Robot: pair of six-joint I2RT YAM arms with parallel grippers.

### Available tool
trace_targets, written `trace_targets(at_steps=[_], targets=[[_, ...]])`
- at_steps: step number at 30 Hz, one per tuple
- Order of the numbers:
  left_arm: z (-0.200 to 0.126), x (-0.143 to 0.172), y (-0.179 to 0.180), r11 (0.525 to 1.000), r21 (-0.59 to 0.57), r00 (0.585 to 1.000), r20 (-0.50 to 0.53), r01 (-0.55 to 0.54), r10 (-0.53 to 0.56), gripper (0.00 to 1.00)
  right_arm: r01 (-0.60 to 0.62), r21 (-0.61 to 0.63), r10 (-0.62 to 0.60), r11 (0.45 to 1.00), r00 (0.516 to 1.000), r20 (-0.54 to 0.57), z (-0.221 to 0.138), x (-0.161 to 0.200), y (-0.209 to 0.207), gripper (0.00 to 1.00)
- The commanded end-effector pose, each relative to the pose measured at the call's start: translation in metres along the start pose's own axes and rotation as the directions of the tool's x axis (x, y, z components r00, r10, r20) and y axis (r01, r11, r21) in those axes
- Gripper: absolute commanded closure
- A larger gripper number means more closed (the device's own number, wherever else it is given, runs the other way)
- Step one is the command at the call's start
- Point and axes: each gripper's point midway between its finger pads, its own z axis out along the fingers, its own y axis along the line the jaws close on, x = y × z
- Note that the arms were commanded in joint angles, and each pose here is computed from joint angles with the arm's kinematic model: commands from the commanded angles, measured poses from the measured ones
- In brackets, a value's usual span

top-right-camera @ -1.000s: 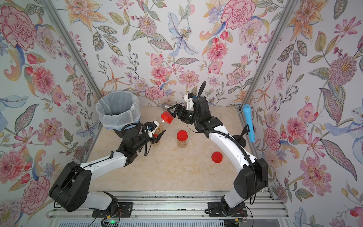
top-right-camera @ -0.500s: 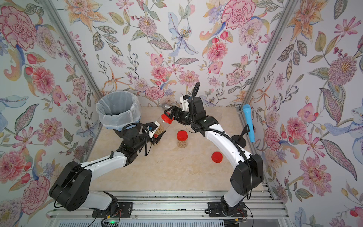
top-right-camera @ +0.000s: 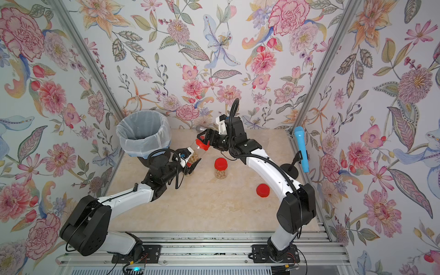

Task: Empty moldy peanuts from jars
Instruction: Unscrew the lid from the jar.

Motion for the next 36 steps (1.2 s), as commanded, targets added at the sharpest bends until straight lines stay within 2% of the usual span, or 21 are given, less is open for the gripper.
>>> trace_targets(at_steps=[1,23,27,30,33,36], targets=[[0.005,-0.017,0.004,1.000,-0.016,0.999,0.042,-0.020,0.021,0.65,0.021,0.002,-0.021,1.000,1.000,-0.004,0.004,0.000,0.003,0.14],[0.004,-0.016,0.003,1.000,-0.009,0.999,0.034,-0.024,0.024,0.66,0.029,0.025,-0.028,0.999,0.999,-0.029,0.013,0.008,-0.007,0.22],[0.004,-0.013,0.002,1.000,-0.007,0.999,0.023,-0.025,0.025,0.65,0.036,0.035,-0.036,0.999,0.999,-0.017,0.012,0.007,-0.007,0.27],[0.004,-0.013,0.001,1.000,-0.003,0.999,0.023,-0.024,0.024,0.66,0.058,0.040,-0.058,0.998,0.998,-0.008,0.010,0.005,-0.007,0.36],[0.003,-0.018,-0.001,1.000,0.015,0.999,0.037,-0.025,0.024,0.67,0.088,0.001,-0.088,0.996,0.996,-0.033,0.009,0.006,-0.002,0.40],[0.002,-0.025,-0.013,0.995,0.099,0.998,0.062,-0.018,0.012,0.67,0.128,-0.115,-0.138,0.985,0.986,-0.092,0.002,0.009,0.011,0.40]])
